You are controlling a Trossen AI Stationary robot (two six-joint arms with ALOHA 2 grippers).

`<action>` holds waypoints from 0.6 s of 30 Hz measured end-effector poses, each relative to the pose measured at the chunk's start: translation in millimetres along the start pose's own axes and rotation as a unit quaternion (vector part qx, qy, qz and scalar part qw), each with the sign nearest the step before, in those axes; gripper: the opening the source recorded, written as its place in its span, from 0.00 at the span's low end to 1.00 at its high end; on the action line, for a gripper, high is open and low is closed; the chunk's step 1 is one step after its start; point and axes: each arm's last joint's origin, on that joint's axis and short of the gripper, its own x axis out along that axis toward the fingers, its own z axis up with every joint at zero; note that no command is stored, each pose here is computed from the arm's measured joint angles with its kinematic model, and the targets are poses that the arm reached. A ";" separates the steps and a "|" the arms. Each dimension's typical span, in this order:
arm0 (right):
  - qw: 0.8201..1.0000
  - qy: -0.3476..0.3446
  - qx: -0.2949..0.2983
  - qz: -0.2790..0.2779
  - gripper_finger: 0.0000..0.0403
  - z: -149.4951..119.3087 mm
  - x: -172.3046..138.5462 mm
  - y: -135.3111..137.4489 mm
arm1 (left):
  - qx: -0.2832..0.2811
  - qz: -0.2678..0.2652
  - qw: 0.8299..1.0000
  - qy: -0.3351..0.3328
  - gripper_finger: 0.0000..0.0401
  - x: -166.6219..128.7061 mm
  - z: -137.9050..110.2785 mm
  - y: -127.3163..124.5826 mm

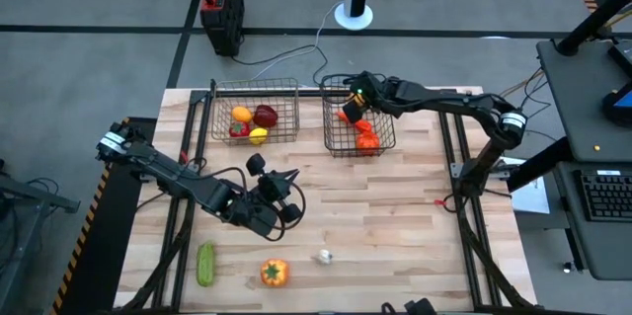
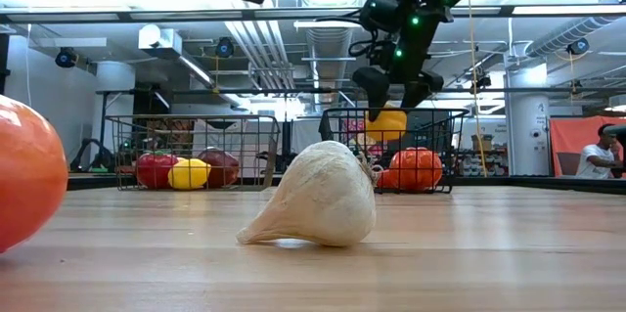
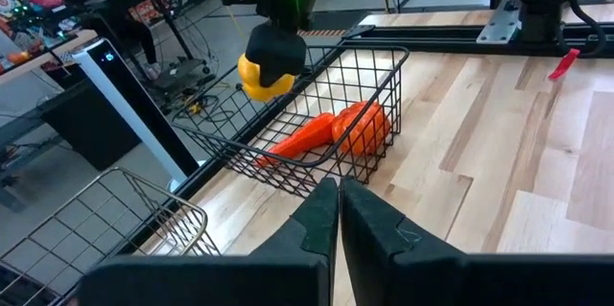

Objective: Sort produce into baskets
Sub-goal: Put the bell pepper into the black wire basket

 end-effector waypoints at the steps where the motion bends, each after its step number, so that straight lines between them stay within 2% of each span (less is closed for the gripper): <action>1: 1.000 -0.001 0.001 0.000 0.91 0.7 -0.4 0.1 | -0.001 0.000 1.000 0.000 0.00 0.0 0.0 0.0; 12: 1.000 -0.009 0.005 0.003 0.92 2.5 -0.8 0.7 | -0.001 -0.001 1.000 0.000 0.00 -0.6 -0.1 -0.3; 18: 0.999 -0.018 0.033 0.003 0.92 3.9 -0.6 1.0 | -0.001 -0.002 1.000 0.000 0.00 -1.2 -0.3 -0.7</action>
